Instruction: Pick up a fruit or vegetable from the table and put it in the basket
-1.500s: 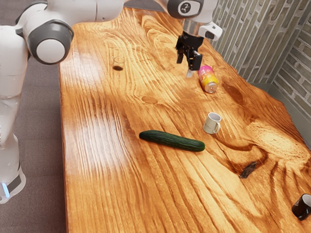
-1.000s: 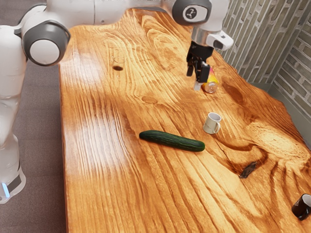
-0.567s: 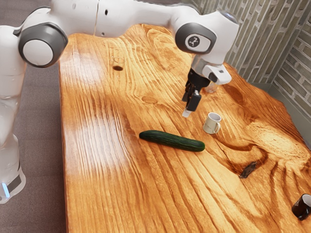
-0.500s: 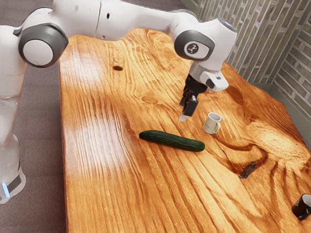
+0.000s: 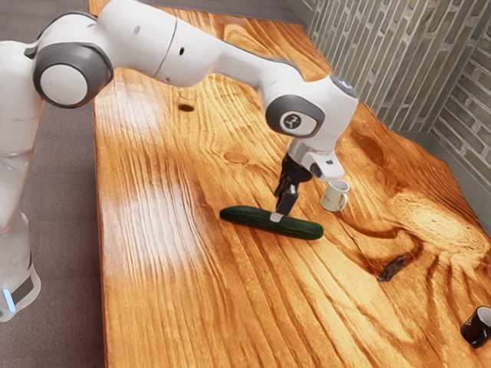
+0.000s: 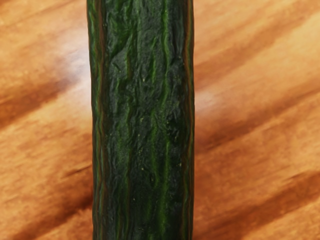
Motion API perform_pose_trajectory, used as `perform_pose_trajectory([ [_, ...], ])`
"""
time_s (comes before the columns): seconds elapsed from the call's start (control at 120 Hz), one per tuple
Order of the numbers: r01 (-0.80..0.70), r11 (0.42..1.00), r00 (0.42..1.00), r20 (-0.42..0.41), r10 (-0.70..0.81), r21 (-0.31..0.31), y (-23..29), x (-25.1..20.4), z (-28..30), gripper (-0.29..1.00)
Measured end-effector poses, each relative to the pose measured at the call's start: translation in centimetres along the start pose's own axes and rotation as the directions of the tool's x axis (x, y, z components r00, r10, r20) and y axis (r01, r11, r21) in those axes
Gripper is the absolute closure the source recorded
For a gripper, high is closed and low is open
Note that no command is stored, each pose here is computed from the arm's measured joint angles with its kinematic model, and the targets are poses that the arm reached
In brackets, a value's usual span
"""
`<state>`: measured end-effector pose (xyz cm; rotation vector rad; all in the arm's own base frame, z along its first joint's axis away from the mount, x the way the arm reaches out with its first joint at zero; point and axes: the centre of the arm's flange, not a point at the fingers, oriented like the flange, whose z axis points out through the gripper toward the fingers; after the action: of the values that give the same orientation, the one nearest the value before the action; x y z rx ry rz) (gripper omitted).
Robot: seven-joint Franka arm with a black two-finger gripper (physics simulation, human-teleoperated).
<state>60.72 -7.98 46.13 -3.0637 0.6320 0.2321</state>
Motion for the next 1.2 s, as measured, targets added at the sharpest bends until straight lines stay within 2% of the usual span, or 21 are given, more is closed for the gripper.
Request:
perform_pose_trajectory([
  [0.367,0.003,1.000,1.000,-0.013,-0.003,0.001,-1.9,1.1,2.3,0.00],
  [1.0,-0.018,1.000,1.000,-0.012,0.018,-0.006,-2.0,2.9,5.7,0.00],
  [1.108,-0.014,1.000,1.000,-0.011,0.014,-0.010,-2.2,3.0,6.1,-0.09],
  [1.2,-0.012,1.000,1.000,-0.014,0.012,-0.012,-2.1,3.0,6.0,-0.10],
])
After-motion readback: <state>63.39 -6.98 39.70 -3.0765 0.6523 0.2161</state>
